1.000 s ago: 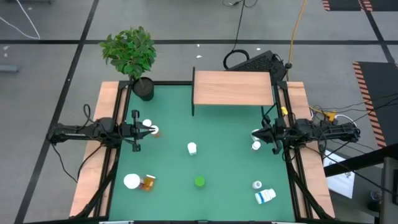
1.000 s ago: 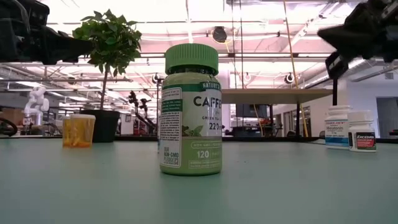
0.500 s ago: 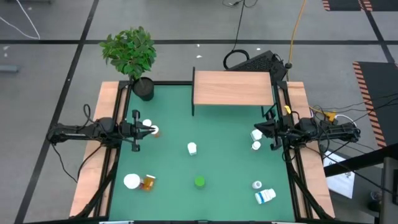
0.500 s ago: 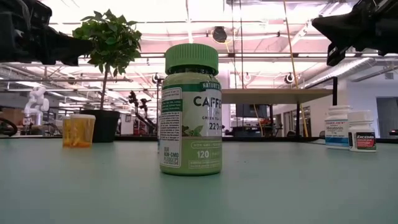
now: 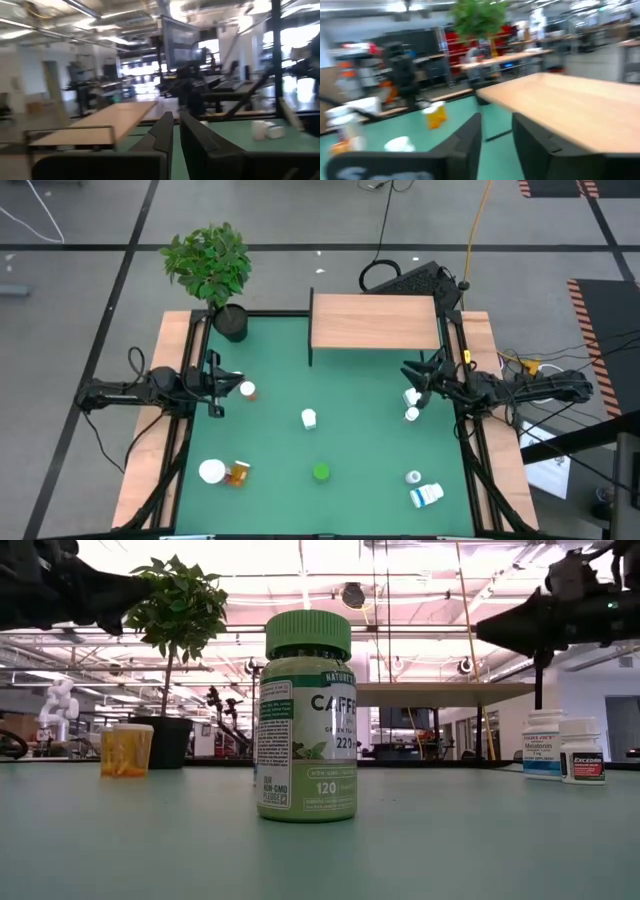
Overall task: Pick and place medicine bottles onto shelf by color
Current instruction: Put the top blue pill bottle on the shelf
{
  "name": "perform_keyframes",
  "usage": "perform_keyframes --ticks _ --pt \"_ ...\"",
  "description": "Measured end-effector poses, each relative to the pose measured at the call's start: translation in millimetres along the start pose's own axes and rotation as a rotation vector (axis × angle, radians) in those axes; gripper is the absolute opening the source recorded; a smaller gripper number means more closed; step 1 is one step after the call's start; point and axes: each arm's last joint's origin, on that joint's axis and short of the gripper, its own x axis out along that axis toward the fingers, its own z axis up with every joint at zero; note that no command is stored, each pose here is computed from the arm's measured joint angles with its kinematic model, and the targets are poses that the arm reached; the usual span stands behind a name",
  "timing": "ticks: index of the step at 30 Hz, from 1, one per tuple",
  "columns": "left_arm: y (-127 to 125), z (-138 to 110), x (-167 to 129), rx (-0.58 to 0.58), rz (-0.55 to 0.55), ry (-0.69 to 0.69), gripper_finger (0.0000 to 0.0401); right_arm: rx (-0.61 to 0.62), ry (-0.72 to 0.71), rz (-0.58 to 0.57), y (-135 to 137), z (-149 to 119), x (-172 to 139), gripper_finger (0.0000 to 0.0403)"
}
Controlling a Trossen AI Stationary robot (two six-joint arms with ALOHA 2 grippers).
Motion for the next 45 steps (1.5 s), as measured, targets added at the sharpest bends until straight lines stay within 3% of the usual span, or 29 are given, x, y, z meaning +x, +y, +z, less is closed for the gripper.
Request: perform_keyframes --ticks 4,7,11,16,22,25,32,39,45 --pt "2.7 0.7 0.8 -0.064 0.059 0.004 0.0035 -0.118 0.099 -0.100 -0.2 -4.9 4.8 0.0169" --pt "4.4 -0.7 3.7 -0.055 0.092 0.057 0.0035 -0.159 0.096 -0.180 4.2 23.2 10.7 0.0193" --pt "4.8 -5.4 10.1 -0.042 0.109 0.125 0.0035 -0.233 0.230 -0.248 7.0 47.9 17.5 0.0212" --pt "5.4 -6.3 20.4 -0.016 0.124 0.119 0.0035 -0.103 0.436 -0.220 9.3 70.1 19.7 0.0220" --pt "11.2 -3.1 40.3 0.022 0.167 0.188 0.0035 0.183 0.745 -0.155 13.4 60.9 19.0 0.0221" --pt "14.3 0.3 54.6 0.033 0.180 0.239 0.0035 0.267 0.892 -0.183 15.5 48.9 19.8 0.0221" --pt "15.5 0.9 89.6 0.127 0.149 0.357 0.0049 0.278 1.084 -0.321 15.8 29.0 22.4 0.0222" --pt "15.8 1.6 115.3 0.171 0.144 0.404 0.0120 0.226 1.107 -0.331 15.4 26.0 23.1 0.0224" --pt "15.3 -3.6 124.2 0.175 0.146 0.436 0.0170 0.205 1.108 -0.336 15.8 25.7 21.9 0.0248"
